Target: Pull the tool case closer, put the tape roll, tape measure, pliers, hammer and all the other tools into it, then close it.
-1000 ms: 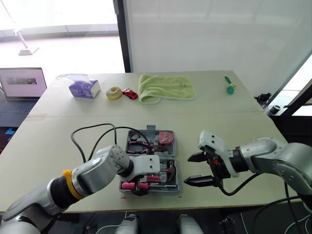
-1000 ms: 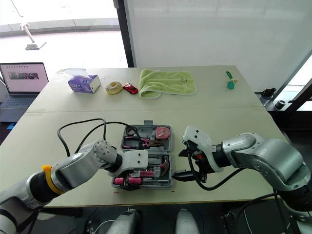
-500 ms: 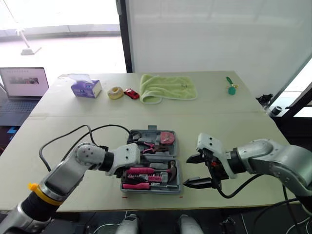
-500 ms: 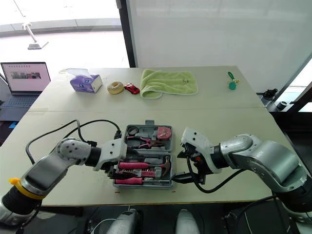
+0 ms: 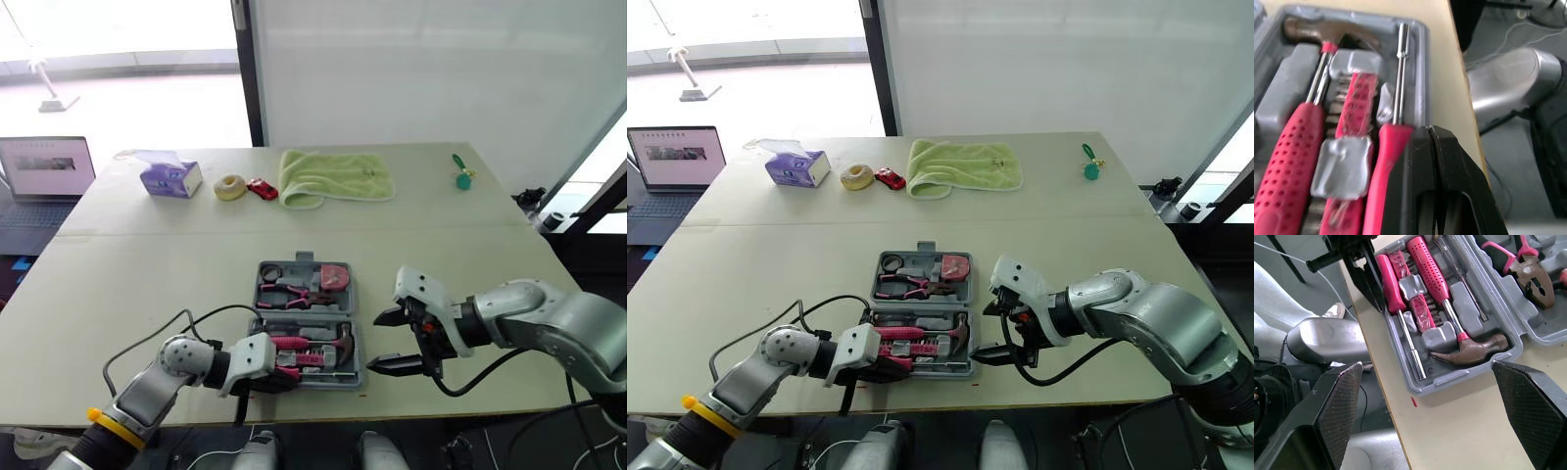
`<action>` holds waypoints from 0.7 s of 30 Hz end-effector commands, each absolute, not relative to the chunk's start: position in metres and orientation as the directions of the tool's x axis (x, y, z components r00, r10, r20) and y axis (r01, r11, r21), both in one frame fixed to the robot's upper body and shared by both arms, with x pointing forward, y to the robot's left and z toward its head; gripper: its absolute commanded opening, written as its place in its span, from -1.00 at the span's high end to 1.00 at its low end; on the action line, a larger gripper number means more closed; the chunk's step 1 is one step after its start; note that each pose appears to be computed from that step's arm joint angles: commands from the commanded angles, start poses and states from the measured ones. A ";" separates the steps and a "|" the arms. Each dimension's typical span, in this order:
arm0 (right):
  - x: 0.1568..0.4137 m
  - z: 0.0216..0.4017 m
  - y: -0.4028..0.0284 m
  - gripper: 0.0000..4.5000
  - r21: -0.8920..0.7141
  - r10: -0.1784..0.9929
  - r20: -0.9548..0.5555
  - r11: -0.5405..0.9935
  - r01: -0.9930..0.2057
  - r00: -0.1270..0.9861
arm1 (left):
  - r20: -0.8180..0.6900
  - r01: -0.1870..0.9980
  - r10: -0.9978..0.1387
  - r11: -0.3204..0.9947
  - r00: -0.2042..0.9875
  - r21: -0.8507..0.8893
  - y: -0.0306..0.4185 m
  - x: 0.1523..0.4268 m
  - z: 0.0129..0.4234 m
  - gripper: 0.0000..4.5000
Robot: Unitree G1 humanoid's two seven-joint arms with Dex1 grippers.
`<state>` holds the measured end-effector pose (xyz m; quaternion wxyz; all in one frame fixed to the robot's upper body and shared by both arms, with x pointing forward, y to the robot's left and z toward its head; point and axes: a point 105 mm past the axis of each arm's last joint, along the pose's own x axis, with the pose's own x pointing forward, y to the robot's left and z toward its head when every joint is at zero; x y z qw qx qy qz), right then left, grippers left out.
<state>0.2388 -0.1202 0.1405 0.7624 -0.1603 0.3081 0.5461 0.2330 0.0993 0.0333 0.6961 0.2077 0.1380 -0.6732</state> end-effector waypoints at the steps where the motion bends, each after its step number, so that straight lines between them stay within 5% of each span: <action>1: 0.239 0.149 -0.120 -1.00 0.054 0.737 -0.632 0.350 -0.935 0.239 | -0.562 0.995 -0.823 0.045 0.088 0.090 0.112 0.234 0.000 0.97; 10: 0.235 0.151 -0.118 -1.00 0.076 0.757 -0.611 0.350 -0.934 0.234 | -0.306 0.994 -0.945 0.104 0.111 0.040 0.093 0.251 0.078 0.97; 21: 0.240 0.151 -0.116 -1.00 0.059 0.753 -0.610 0.353 -0.934 0.246 | -0.502 0.998 -0.862 0.053 0.066 0.040 0.108 0.240 0.026 0.97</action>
